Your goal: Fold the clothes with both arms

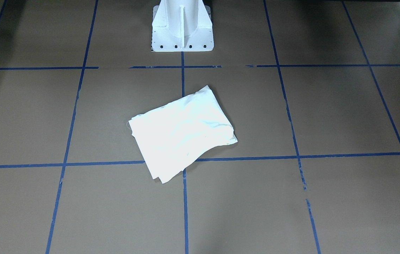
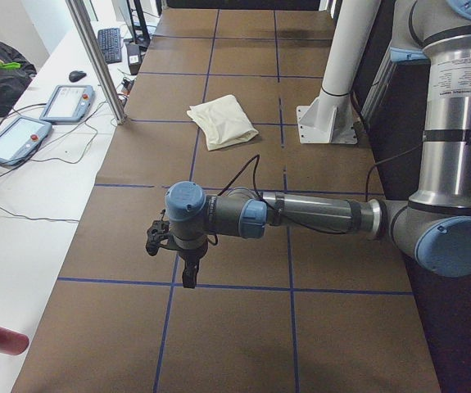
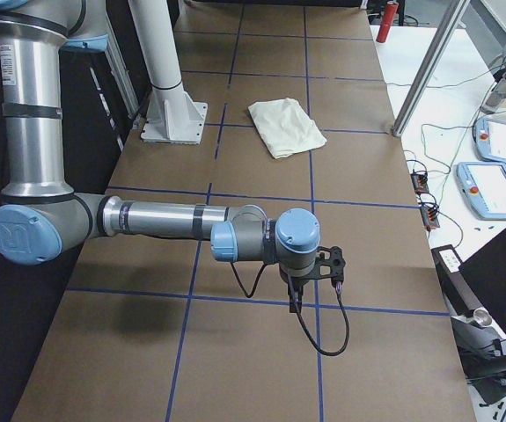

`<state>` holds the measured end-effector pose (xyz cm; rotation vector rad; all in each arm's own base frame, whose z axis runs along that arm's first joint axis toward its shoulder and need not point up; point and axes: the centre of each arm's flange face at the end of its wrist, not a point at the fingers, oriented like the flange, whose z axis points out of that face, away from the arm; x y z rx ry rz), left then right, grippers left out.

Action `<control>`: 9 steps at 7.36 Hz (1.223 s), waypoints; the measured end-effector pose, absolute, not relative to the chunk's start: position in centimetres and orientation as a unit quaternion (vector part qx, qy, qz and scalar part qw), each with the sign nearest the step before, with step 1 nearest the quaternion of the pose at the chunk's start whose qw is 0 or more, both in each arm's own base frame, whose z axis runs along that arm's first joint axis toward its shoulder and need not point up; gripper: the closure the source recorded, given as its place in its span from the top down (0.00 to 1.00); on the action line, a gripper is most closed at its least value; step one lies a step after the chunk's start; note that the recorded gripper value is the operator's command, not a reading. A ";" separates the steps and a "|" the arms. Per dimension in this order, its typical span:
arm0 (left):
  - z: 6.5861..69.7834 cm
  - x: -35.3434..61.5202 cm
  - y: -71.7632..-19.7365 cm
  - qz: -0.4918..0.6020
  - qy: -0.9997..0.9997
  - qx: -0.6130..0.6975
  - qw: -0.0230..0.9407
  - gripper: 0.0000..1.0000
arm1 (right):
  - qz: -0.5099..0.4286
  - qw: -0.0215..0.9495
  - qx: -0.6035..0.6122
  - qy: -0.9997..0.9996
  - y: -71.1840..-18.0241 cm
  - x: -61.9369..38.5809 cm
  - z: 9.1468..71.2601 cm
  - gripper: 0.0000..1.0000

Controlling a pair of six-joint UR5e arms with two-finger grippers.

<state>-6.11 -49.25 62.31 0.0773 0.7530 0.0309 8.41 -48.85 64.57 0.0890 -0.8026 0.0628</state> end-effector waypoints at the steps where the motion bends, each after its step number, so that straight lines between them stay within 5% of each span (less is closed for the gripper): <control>1: 62.3 -6.1 -49.2 0.015 0.368 0.038 0.929 1.00 | 0.030 0.919 0.044 -0.390 -48.9 8.4 64.5 1.00; 9: 62.3 -6.1 -49.3 0.016 0.369 0.038 0.929 1.00 | 0.029 0.918 0.045 -0.393 -49.0 8.4 64.3 1.00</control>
